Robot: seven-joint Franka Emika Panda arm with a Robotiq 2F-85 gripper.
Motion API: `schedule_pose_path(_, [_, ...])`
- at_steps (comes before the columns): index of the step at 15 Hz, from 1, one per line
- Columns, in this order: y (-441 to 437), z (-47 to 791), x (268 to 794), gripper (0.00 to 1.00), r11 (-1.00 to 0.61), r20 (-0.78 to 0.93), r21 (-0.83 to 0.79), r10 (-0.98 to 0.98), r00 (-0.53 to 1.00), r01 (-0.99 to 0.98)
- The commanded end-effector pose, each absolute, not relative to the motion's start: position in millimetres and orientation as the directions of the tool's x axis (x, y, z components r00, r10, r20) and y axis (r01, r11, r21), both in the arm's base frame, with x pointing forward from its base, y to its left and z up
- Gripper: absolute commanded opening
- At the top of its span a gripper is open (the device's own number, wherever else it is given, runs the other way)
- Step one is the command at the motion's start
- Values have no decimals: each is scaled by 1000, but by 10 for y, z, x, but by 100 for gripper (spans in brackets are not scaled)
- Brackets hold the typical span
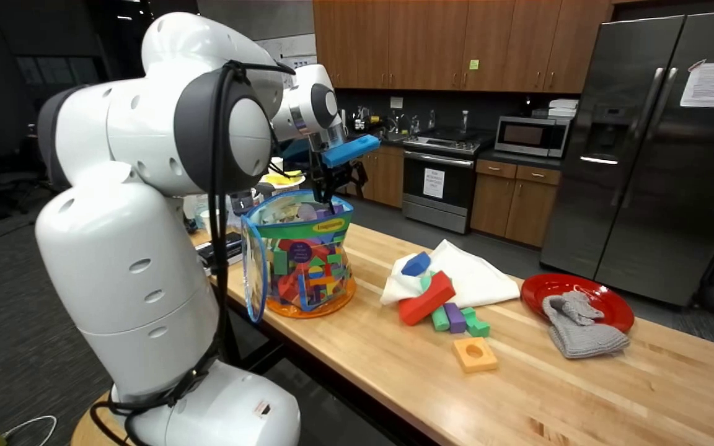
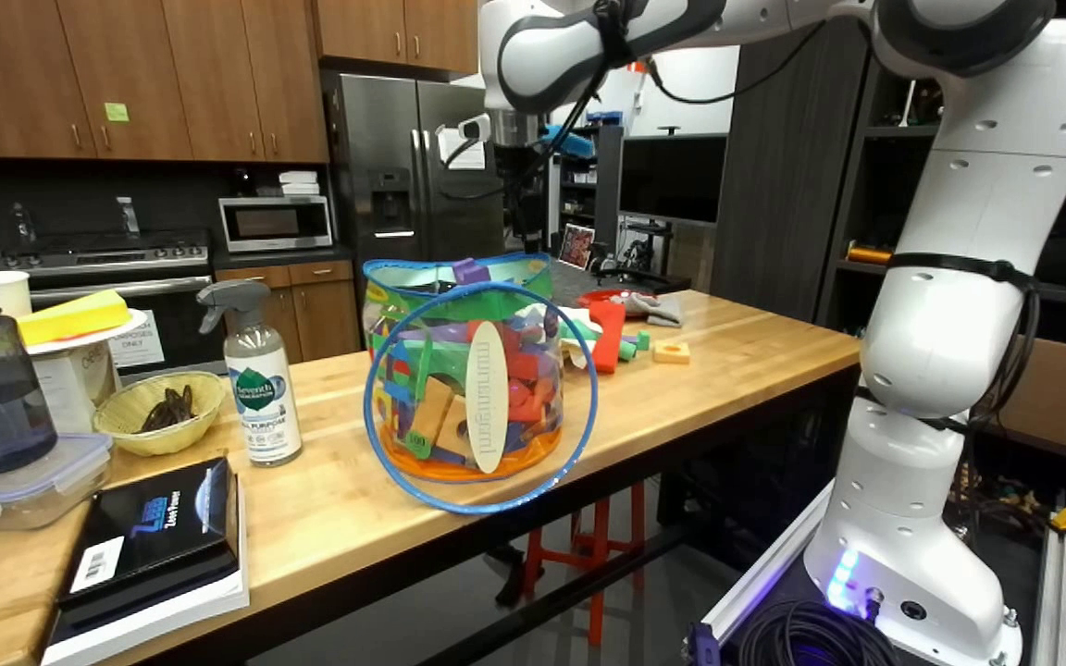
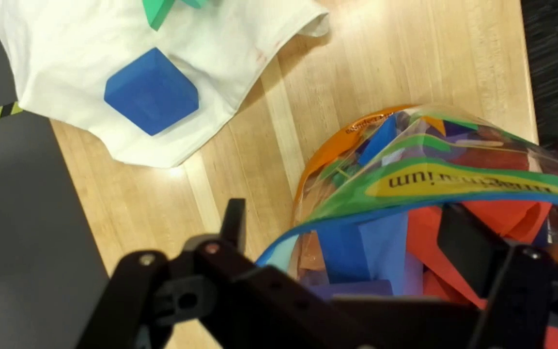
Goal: Pick up the purple block at the edge of the table and place it in the bag
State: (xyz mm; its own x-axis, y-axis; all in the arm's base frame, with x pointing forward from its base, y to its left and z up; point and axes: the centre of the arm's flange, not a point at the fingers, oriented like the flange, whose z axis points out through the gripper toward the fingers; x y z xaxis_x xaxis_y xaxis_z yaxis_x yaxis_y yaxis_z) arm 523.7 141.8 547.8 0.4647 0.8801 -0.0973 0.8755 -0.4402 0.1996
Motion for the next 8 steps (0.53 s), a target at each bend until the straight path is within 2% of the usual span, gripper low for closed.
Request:
schedule_pose_path(1, [1236, 5437, 4971, 100, -496, -107, 227, 843, 527, 838])
schedule_pose_path(8, [1078, 5436, 4776, 100, -553, -105, 238, 803, 587, 798])
